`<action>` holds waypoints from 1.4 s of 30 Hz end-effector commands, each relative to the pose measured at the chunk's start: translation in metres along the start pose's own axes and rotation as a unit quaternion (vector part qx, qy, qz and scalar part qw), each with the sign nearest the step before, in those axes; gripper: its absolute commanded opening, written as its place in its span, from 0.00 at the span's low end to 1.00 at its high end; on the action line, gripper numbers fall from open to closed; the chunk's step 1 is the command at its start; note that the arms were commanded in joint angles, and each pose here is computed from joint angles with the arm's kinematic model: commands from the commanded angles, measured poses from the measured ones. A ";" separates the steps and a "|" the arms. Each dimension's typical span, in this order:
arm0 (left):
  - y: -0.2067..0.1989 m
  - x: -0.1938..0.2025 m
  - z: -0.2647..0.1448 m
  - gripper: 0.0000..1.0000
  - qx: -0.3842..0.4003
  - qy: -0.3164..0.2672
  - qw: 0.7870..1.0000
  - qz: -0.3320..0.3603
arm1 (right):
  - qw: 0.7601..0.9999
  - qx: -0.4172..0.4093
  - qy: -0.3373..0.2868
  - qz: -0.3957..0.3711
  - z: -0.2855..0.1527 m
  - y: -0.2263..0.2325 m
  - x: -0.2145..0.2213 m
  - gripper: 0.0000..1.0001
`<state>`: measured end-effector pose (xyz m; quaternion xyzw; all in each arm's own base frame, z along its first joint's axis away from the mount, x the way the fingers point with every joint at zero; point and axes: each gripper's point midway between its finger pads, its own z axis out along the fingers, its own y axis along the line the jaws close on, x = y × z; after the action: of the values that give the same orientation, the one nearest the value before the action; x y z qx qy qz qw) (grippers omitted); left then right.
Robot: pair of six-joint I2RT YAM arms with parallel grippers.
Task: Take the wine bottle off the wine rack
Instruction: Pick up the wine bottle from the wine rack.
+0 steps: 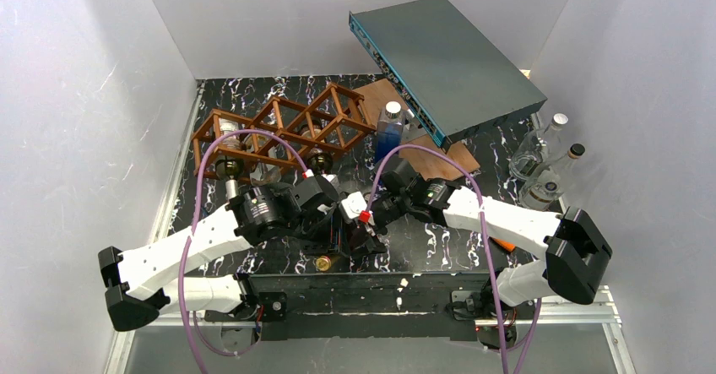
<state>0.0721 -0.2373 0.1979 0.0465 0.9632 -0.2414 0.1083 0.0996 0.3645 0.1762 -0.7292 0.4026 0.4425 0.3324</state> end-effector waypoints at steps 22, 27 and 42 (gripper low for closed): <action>-0.069 -0.034 -0.034 0.42 0.186 -0.082 0.978 -0.050 | 0.998 -0.021 -0.013 -0.056 -0.012 0.015 0.001 0.46; -0.072 -0.035 -0.040 0.55 0.202 -0.089 0.974 -0.050 | 0.999 -0.014 -0.023 -0.040 -0.020 0.010 -0.002 0.45; -0.081 -0.052 -0.081 0.83 0.247 -0.174 0.952 0.050 | 0.999 -0.004 -0.036 -0.002 -0.042 0.006 -0.002 0.44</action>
<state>0.0855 -0.2693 0.2658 0.0294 0.8840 -0.4259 0.1905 0.1123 0.3372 0.1849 -0.7301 0.3680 0.4517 0.3570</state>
